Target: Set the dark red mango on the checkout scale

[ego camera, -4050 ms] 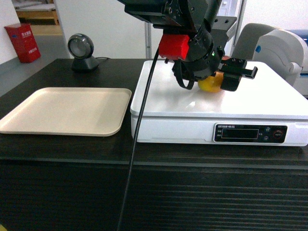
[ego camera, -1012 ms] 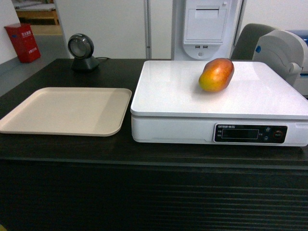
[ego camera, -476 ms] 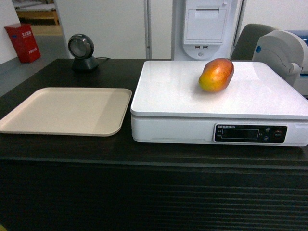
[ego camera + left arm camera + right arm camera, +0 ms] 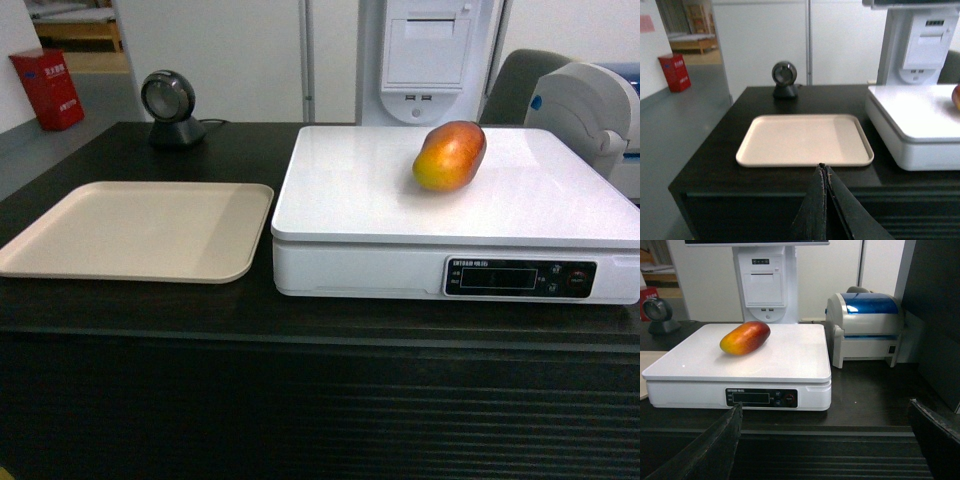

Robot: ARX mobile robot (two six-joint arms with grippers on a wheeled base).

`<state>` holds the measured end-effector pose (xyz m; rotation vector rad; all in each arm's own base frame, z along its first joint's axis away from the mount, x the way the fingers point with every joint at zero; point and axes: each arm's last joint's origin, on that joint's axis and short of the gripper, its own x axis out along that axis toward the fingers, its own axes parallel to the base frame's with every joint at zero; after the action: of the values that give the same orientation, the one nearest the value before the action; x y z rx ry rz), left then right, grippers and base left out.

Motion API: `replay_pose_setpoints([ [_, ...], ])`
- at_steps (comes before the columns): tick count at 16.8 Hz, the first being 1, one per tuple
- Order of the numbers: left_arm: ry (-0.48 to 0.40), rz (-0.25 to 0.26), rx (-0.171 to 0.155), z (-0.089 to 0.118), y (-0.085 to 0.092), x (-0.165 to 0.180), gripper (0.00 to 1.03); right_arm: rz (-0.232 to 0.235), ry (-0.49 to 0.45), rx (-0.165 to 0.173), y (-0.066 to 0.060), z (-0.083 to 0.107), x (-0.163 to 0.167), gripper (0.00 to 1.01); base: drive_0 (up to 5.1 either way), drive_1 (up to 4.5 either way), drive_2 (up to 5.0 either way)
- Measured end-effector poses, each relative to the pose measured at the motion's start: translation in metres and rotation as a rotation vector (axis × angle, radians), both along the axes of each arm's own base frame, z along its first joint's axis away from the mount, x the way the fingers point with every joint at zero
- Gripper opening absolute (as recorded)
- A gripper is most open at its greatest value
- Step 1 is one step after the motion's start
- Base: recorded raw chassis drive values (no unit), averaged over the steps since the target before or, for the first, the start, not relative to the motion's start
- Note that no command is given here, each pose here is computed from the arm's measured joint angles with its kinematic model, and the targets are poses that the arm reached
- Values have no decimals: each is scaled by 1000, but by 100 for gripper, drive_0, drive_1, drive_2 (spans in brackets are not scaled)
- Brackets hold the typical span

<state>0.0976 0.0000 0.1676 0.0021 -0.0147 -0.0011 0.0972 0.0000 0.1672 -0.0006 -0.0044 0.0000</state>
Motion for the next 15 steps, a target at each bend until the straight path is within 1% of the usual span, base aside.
replay_pose_setpoints([
  [2, 23, 2, -1, -2, 0, 0, 2, 0, 0, 0, 0, 0, 0, 98, 0, 0, 0],
  [4, 19, 1, -1, -2, 0, 0, 2, 0, 0, 0, 0, 0, 0, 98, 0, 0, 0],
  [5, 18, 2, -2, -2, 0, 0, 7, 0, 0, 0, 0, 0, 0, 98, 0, 0, 0],
  [7, 18, 2, -2, -2, 0, 0, 27, 0, 0, 0, 0, 0, 0, 98, 0, 0, 0],
  [9, 18, 2, -2, -2, 0, 0, 36, 0, 0, 0, 0, 0, 0, 98, 0, 0, 0],
  [10, 18, 2, -2, -2, 0, 0, 45, 0, 0, 0, 0, 0, 0, 98, 0, 0, 0],
  [11, 18, 2, -2, -2, 0, 0, 59, 0, 0, 0, 0, 0, 0, 98, 0, 0, 0],
  [12, 18, 2, -2, -2, 0, 0, 77, 0, 0, 0, 0, 0, 0, 98, 0, 0, 0],
  [14, 18, 2, -1, -2, 0, 0, 100, 0, 0, 0, 0, 0, 0, 98, 0, 0, 0],
  [15, 18, 2, -2, -2, 0, 0, 97, 0, 0, 0, 0, 0, 0, 98, 0, 0, 0],
])
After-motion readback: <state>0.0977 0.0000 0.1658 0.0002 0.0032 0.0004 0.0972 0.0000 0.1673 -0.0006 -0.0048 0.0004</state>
